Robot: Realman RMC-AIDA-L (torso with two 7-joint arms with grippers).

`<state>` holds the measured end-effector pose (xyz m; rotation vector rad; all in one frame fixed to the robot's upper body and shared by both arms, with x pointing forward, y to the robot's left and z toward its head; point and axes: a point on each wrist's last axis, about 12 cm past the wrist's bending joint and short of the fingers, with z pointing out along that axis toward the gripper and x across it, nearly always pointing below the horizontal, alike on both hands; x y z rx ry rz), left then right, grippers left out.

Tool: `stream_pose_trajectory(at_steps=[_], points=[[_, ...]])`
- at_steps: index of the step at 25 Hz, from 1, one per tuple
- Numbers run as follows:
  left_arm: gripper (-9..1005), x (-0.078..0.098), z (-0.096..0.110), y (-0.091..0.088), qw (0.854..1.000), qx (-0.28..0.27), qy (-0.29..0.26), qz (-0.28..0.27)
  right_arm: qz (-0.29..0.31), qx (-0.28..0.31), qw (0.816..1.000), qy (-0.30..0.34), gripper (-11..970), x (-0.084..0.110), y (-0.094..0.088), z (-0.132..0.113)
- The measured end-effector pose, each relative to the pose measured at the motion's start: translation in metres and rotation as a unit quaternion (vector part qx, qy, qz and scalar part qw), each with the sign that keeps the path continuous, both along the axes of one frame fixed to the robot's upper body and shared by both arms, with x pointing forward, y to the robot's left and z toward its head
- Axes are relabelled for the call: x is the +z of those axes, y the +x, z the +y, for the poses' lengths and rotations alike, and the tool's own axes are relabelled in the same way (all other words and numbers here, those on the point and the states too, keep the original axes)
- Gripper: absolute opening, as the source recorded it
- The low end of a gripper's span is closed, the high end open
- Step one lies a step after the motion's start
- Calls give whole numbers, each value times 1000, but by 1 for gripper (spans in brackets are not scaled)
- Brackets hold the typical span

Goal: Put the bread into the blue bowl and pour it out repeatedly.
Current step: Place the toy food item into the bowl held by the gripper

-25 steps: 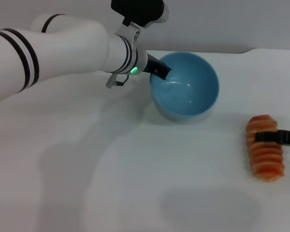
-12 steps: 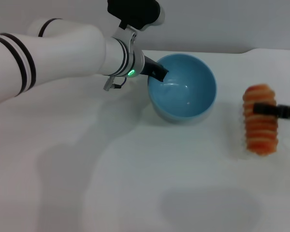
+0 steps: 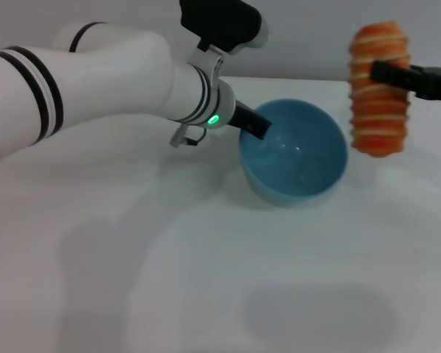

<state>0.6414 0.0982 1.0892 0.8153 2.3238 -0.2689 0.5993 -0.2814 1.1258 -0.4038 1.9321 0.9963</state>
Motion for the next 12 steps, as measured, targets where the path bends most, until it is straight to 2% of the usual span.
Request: stream_pose_trajectory(at_steps=[3,5,12], points=[[-2,-1,-4,-3,1000,-4,-7,7,14,20,1000,1,287,-9,5,20],[-2,-1,-5,-4,1000,-4,-9,9,26,31,999,-11,258,-24,7,37],[-2,-3,-5,-6,1000,4,-22,18,44,31,998,-33,231,-40,7,48]])
